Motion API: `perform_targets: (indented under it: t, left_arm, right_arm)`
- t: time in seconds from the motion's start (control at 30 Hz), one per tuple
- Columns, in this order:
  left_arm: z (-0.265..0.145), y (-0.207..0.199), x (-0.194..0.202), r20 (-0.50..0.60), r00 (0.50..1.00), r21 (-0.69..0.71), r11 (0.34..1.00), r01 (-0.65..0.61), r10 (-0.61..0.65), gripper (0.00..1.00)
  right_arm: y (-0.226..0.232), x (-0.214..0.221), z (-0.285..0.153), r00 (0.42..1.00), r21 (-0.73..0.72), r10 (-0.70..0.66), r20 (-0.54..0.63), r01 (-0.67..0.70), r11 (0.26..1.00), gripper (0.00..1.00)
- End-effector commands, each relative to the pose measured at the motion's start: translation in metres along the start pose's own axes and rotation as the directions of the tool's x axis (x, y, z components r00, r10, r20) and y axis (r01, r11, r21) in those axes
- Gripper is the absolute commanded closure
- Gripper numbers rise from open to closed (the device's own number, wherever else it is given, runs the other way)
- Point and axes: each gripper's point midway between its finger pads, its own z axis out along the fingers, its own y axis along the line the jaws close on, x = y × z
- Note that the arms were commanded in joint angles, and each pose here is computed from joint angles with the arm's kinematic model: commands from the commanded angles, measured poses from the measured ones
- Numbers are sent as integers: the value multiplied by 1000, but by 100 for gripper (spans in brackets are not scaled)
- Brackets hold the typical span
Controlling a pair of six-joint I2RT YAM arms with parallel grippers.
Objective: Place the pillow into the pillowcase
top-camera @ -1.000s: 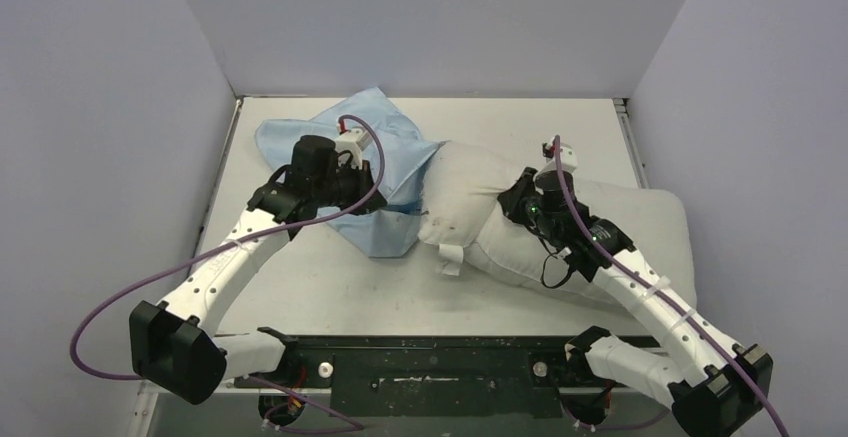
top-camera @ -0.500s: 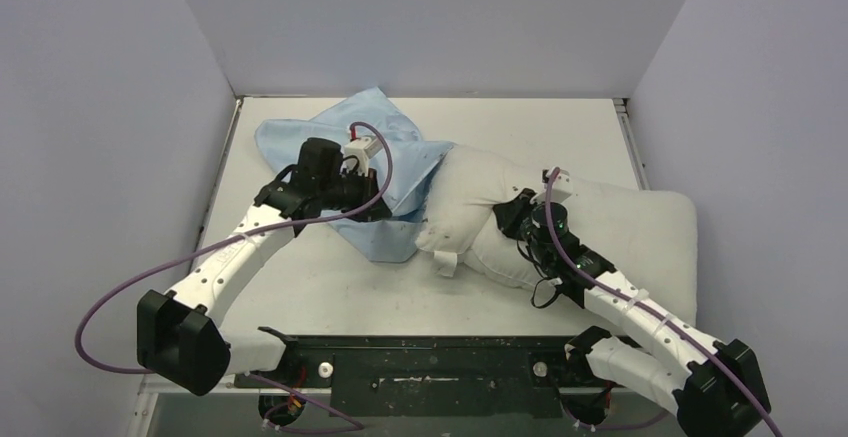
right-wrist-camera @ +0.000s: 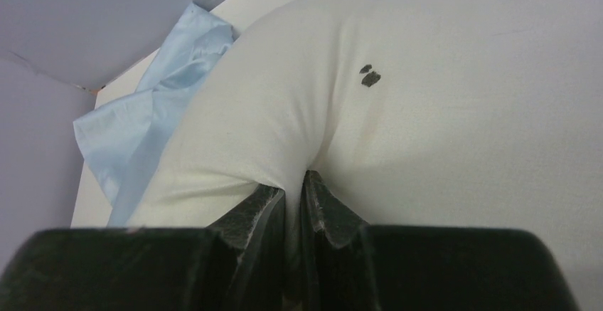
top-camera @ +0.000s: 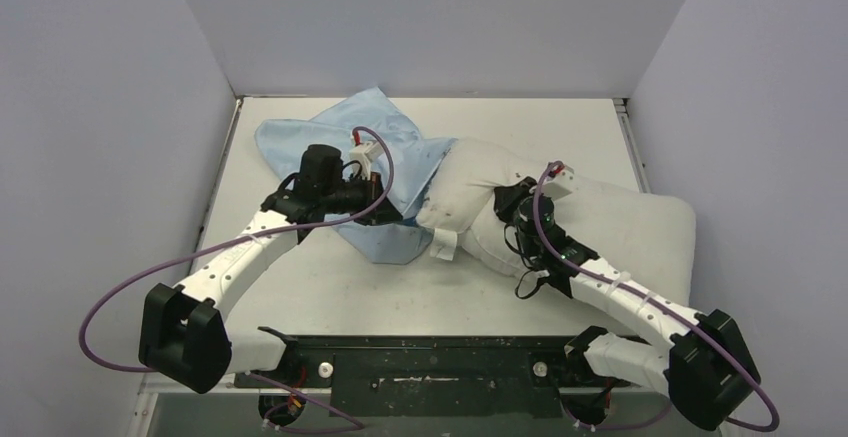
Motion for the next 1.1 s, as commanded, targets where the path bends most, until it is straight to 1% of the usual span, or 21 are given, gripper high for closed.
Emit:
perform_targets:
  t: [0.0,0.1,0.23,0.3,0.37,0.5,0.67,0.77,0.83,0.93,1.0,1.07]
  left_arm:
    - [-7,-43,-9,43,999,229,973,22,-33,100]
    - [-6,-48,-6,61,996,285,957,52,-72,100]
    - [-8,-48,-11,80,993,275,959,67,-92,100]
    - [-10,-46,-15,78,992,244,967,74,-95,100]
    - [-10,-37,-23,96,992,169,983,69,-86,100]
    - [-16,-36,-42,162,984,116,991,59,-78,100]
    - [-24,-55,-56,221,967,193,978,81,-124,100]
    - [-24,-58,-51,212,965,219,970,106,-154,100]
    - [-23,-55,-43,201,965,209,970,125,-168,100]
    - [-16,-43,-23,173,972,172,976,131,-161,100]
    - [-9,-26,-3,110,981,101,984,148,-159,100]
    - [-6,-21,17,22,988,79,986,149,-151,100]
  right_arm:
    - [20,-31,18,988,3,55,143,-56,998,100]
    - [23,-8,24,994,31,-12,110,9,999,100]
    - [32,15,22,991,28,-103,86,101,994,100]
    - [34,23,18,989,25,-129,77,128,991,100]
    - [41,29,13,988,-1,-136,71,136,991,100]
    - [55,39,-2,993,-56,-116,37,118,991,100]
    - [86,37,-27,1000,-156,12,-26,-16,988,100]
    - [108,42,-42,996,-201,51,-70,-64,977,100]
    - [116,51,-50,992,-217,76,-96,-95,971,100]
    - [111,77,-56,992,-207,86,-96,-105,973,100]
    - [102,97,-53,991,-182,72,-115,-93,979,100]
    - [101,107,-52,988,-175,49,-143,-74,982,100]
